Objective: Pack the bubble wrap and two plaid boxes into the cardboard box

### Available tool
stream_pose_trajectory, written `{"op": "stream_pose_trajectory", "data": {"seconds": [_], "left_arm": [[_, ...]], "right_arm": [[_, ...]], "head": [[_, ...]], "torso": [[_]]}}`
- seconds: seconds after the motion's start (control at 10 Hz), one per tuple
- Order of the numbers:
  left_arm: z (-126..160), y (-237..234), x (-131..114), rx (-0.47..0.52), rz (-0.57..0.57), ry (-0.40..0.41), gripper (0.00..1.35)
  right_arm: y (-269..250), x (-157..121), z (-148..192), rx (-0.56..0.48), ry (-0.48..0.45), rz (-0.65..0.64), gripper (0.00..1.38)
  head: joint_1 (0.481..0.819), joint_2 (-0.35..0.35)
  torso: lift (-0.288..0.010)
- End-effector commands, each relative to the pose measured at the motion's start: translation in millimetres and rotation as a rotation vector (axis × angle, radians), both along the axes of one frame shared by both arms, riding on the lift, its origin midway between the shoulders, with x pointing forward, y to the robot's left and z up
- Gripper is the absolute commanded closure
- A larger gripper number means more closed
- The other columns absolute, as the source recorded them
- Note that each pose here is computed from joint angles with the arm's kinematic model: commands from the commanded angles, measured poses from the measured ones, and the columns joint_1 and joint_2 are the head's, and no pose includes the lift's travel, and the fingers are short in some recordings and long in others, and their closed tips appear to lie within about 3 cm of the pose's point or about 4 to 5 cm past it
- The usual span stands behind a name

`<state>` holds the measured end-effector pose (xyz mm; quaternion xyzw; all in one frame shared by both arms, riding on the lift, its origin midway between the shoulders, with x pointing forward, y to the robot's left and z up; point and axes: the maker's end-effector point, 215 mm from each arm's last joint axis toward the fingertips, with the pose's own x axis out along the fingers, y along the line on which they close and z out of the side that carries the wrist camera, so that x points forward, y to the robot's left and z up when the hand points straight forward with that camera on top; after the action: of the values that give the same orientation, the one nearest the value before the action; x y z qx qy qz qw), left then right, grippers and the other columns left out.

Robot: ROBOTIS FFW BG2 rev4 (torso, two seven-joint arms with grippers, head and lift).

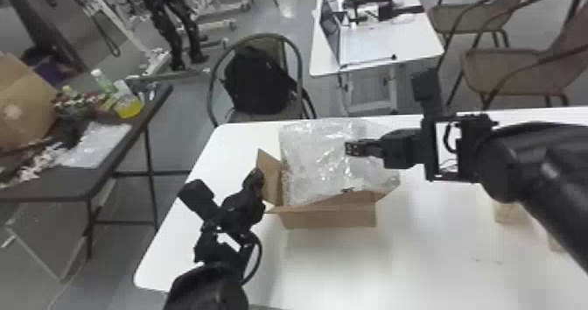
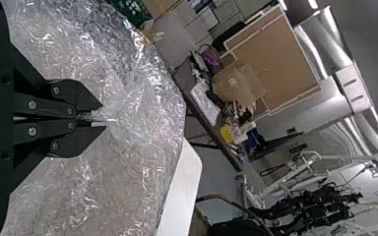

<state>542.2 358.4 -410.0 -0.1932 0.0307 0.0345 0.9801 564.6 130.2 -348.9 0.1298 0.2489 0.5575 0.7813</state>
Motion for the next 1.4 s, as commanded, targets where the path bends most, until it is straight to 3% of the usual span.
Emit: {"op": "stream_pose_trajectory", "data": {"seconds": [0.0, 0.4, 0.5, 0.6, 0.7, 0.8, 1.0, 1.2, 1.3], "left_arm": [[2, -5, 3, -0.008, -0.006, -0.004, 1.21], [3, -30, 12, -0.049, -0.042, -0.009, 1.21], [2, -28, 10, -0.052, -0.038, -0.009, 1.21], [3, -28, 10, -0.059, -0.036, -0.014, 1.21], [3, -27, 10, -0.062, -0.035, -0.015, 1.21], [5, -25, 9, -0.065, -0.028, -0.022, 1.21], [0, -21, 4, -0.081, -0.019, -0.019, 1.21], [-6, -17, -3, -0.084, -0.01, -0.01, 1.21], [-6, -13, -6, -0.086, -0.003, -0.012, 1.21]], "right_arm": [[-3, 2, -22, 0.017, 0.053, -0.014, 1.28], [-4, 0, -39, 0.026, 0.084, -0.022, 1.28], [-5, 0, -41, 0.008, 0.073, -0.017, 1.02], [-6, -1, -44, -0.004, 0.067, -0.014, 0.51], [-5, -3, -46, -0.005, 0.068, -0.014, 0.13], [-2, -4, -44, -0.019, 0.028, -0.007, 0.06], [3, -3, -32, -0.033, -0.052, -0.017, 0.18], [6, 0, 13, 0.056, -0.168, -0.076, 0.18], [-6, 5, 41, 0.039, -0.279, -0.127, 0.18]], "head": [[0.695, 0.35], [0.695, 0.35], [0.695, 0.35], [0.695, 0.35], [0.695, 0.35], [0.695, 0.35], [0.695, 0.35], [0.695, 0.35], [0.695, 0.35]], "torso": [[-0.05], [-0.05], [-0.05], [-0.05], [-0.05], [-0.05], [-0.05], [-0.05], [-0.05]]}}
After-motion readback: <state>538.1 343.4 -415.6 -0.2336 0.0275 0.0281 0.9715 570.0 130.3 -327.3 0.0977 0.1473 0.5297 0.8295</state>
